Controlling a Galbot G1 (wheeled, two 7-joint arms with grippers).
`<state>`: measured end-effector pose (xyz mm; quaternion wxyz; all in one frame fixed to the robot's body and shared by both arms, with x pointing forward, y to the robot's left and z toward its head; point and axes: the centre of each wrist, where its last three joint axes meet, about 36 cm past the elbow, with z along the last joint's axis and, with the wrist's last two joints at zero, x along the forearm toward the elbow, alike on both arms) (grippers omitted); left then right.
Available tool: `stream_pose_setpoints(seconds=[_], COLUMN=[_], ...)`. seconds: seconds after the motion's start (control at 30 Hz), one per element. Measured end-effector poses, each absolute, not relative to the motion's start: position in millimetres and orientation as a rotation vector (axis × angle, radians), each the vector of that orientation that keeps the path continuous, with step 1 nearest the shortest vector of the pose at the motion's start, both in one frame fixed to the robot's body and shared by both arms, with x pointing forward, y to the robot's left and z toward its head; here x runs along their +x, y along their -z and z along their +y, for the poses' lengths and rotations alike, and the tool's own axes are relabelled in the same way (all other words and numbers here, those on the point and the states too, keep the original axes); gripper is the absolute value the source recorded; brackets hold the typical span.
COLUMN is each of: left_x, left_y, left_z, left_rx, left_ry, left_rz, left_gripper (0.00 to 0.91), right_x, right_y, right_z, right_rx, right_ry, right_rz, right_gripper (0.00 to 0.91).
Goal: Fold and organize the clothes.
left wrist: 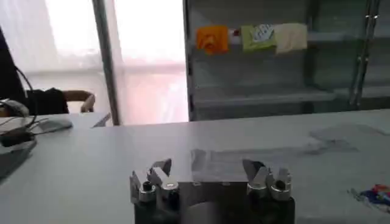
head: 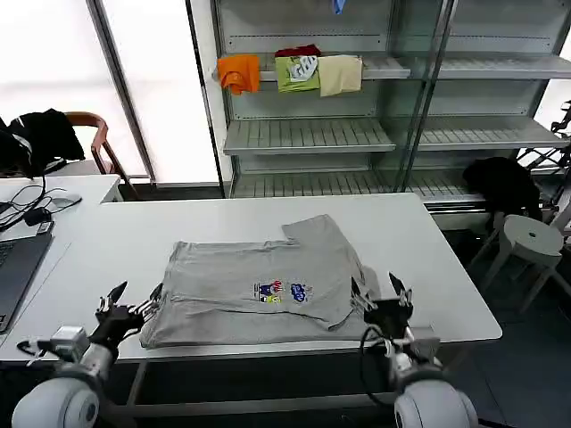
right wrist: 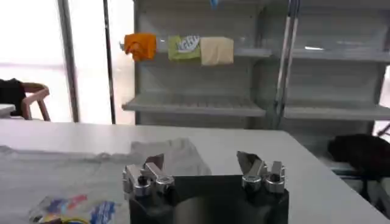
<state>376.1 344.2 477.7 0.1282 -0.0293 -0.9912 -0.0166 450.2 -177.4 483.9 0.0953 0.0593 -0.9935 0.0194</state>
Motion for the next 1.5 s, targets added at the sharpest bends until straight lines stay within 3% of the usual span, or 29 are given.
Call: stream_pose_setpoints(seconds=[0.3,0.67,0.87,1.33,1.37,1.4,1.43,1.47,1.5], left_x=[465,538,555,568,569,570,571,572,573], left_y=[-476,-470,-462,-442,-441,-442,-442,-441,-440], left_z=[338,336,339,353,353,354,355,356,357], left_rx=[-0.182,-0.217,-0.204,-0.176,-0.173,-0.17,-0.167,-0.164,-0.161], left_ry=[0.018,0.076,0.109,0.126,0.125,0.122,0.118,0.113,0.109], left_rz=[-2.879,-2.817,-2.774,-2.699,-2.696,-2.696,-2.696,-2.695,-2.692], left_gripper=[0.907,0.907,0.907,0.907,0.907,0.846,0.705,0.645,0.363], right_x=[577,645,661,670,670,670,670,669,669], right_y=[-469,-435,-424,-404,-404,-403,-403,-402,-401], right_z=[-172,-187,-188,-183,-182,-182,-182,-182,-182], right_rx=[0.121,0.109,0.163,0.268,0.273,0.277,0.281,0.284,0.287], right_ry=[-0.099,-0.09,-0.052,-0.052,-0.055,-0.059,-0.061,-0.064,-0.066], right_rz=[-2.868,-2.797,-2.784,-2.752,-2.751,-2.75,-2.749,-2.748,-2.747], right_gripper=[0.907,0.907,0.816,0.715,0.625,0.464,0.232,0.131,0.0])
